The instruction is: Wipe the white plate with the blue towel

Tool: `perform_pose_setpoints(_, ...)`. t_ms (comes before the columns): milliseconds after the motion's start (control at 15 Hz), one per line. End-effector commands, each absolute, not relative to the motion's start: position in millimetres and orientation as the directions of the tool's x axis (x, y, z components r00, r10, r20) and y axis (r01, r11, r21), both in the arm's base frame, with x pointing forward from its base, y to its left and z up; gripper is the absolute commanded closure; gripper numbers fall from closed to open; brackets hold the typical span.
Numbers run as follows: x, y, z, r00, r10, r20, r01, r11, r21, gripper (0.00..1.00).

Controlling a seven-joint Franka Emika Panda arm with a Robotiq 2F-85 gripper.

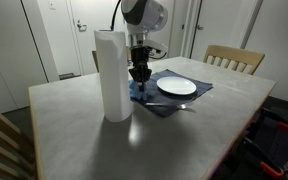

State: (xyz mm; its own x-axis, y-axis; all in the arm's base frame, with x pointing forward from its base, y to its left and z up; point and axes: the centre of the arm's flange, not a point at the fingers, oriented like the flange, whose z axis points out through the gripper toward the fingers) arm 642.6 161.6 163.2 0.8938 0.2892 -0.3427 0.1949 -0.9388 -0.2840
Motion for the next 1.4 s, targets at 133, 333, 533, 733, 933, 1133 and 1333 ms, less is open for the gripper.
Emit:
perform_pose_setpoints(133,657.3,152.9,189.0,0.898,0.263,-0.354,0.131,-0.926,-0.355,0.98)
perform_pose_setpoints(333,658.6,145.6,208.0,0.901,0.248,-0.355,0.095,-0.913,-0.396,0.98)
perform_pose_setpoints(533,660.2,133.7,227.3,0.92,0.213,-0.33,0.062,-0.908,-0.414,0.98)
perform_pose_setpoints(733,660.9,113.9,247.4,0.938,0.166,-0.304,0.024,-0.907,-0.421,0.98)
perform_pose_setpoints(933,660.8,92.3,265.8,0.953,0.11,-0.284,-0.021,-0.906,-0.422,0.98)
perform_pose_setpoints(1133,657.6,67.2,278.2,0.961,0.042,-0.273,-0.077,-0.908,-0.412,0.98)
perform_pose_setpoints(1333,649.7,41.6,280.0,0.962,-0.024,-0.272,-0.126,-0.923,-0.364,0.98)
